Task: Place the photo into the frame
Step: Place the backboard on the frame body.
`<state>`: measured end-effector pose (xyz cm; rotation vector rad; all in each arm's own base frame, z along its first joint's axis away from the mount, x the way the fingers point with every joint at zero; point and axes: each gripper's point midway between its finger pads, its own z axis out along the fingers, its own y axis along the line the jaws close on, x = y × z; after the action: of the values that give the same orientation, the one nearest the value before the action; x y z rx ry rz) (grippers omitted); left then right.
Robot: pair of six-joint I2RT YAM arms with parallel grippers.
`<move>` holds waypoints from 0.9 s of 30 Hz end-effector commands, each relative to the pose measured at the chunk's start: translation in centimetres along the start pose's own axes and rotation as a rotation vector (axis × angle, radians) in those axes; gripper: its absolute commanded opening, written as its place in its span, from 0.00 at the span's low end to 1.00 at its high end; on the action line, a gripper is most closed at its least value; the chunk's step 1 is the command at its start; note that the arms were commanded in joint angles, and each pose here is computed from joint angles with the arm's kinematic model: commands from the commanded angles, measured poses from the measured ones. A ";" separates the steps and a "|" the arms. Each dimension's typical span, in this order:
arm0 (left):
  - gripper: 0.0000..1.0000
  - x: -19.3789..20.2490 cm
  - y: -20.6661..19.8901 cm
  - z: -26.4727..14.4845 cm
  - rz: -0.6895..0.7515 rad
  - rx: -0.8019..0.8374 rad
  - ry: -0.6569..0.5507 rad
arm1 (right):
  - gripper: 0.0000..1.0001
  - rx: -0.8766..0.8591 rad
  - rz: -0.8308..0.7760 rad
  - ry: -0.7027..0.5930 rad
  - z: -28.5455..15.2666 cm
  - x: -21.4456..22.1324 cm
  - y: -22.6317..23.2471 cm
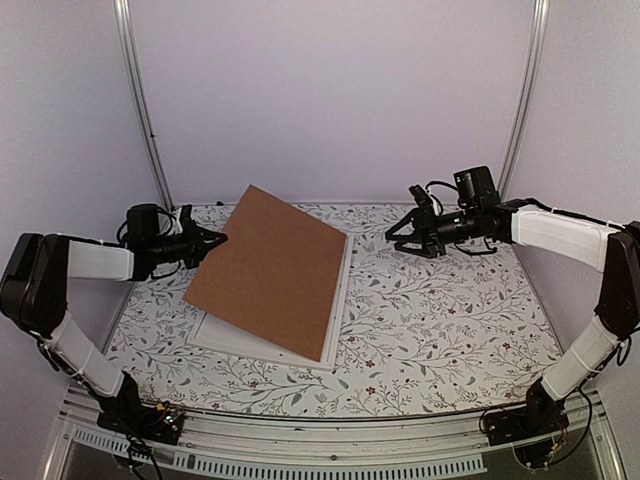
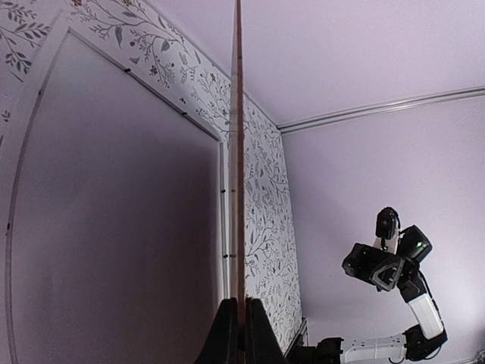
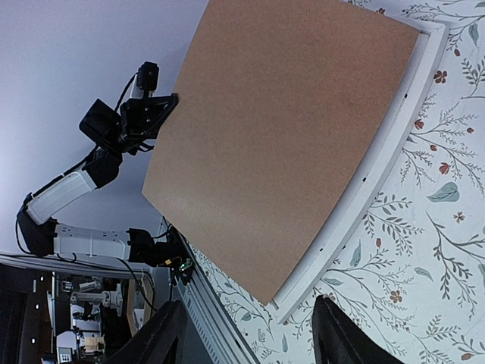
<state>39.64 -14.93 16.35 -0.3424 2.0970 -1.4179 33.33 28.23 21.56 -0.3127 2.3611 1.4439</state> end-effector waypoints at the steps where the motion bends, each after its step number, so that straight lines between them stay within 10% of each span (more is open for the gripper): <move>1: 0.00 -0.8 -1.3 0.1 0.039 0.053 -0.019 | 0.60 0.006 -0.009 -0.001 0.3 0.1 -0.8; 27: 0.00 0.3 -0.6 1.4 0.040 0.003 -0.009 | 0.59 0.011 -0.002 0.005 0.3 0.6 -1.2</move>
<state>40.00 -15.91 14.73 -0.3731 2.1270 -1.3983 32.96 28.07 20.59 -0.3044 2.3848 1.4422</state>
